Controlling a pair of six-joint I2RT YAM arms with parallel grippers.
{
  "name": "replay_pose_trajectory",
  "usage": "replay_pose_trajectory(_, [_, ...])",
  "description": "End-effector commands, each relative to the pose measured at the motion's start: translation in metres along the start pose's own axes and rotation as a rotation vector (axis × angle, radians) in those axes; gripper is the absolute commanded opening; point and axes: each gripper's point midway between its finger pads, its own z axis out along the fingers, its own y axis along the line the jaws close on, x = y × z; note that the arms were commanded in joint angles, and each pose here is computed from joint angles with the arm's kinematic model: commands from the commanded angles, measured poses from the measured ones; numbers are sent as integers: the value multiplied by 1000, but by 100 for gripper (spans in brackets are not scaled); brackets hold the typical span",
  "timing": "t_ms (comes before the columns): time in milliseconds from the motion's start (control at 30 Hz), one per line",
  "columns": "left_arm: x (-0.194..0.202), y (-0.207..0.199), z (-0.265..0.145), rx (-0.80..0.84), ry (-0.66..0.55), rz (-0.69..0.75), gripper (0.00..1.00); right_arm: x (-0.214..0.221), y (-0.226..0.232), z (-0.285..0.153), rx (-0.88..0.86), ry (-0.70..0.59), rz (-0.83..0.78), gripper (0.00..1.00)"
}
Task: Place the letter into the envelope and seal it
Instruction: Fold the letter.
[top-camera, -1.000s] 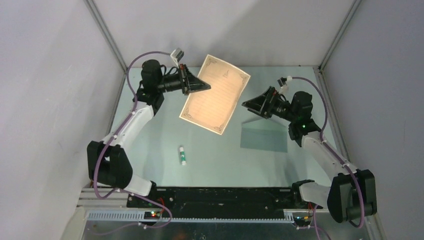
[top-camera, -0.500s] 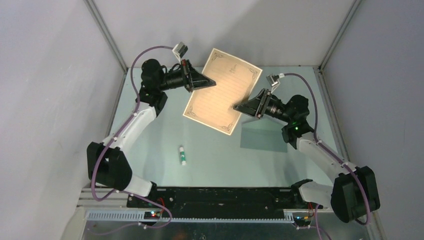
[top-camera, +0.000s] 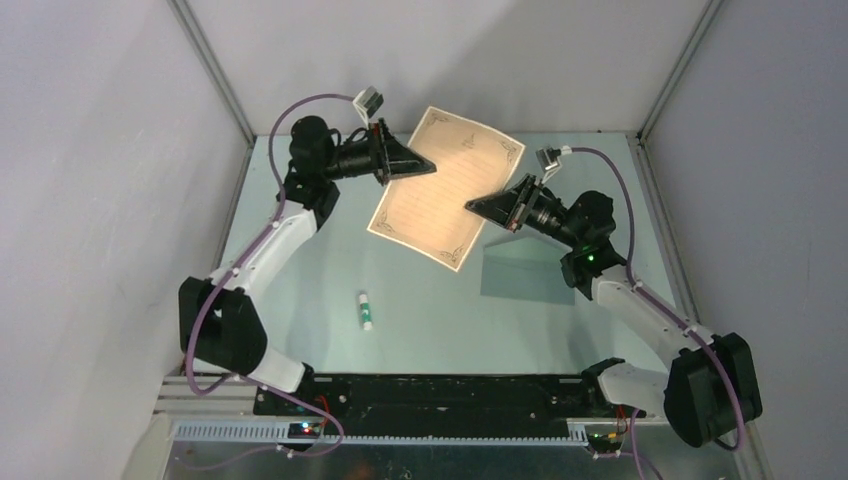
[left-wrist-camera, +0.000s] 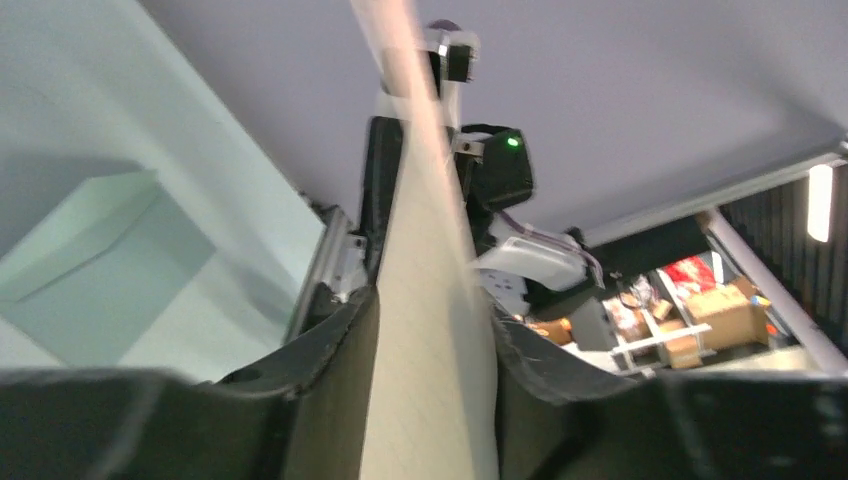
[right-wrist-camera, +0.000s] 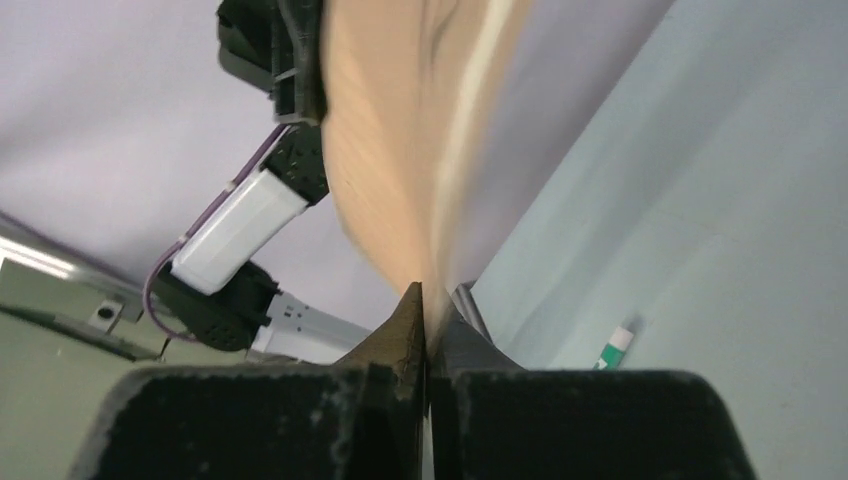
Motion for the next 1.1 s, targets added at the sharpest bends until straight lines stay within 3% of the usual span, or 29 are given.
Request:
replay_pose_trajectory(0, [-14,-9,-1,-49,-20,67,50,-34,9,-10,100,-161,-63,0])
replay_pose_trajectory(200, [-47,35,-45,-366,-310,29,64,-69,7,-43,262,-373,-102,0])
replay_pose_trajectory(267, [-48,33,-52,-395,-393,25,78,-77,8,-50,304,-425,-107,0])
replay_pose_trajectory(300, [-43,38,-54,-404,-407,13,91,-80,8,-52,321,-451,-101,0])
replay_pose_trajectory(367, [-41,30,-52,-382,-451,30,99,-84,12,-52,324,-482,-96,0])
replay_pose_trajectory(633, [-17,14,-27,-96,-499,-86,100,-84,31,-36,293,-526,-95,0])
replay_pose_trajectory(900, [-8,11,-5,-22,-437,-100,100,-77,30,-28,294,-515,-73,0])
replay_pose_trajectory(1067, [-10,6,6,11,-419,-101,89,-73,27,-25,301,-506,-47,0])
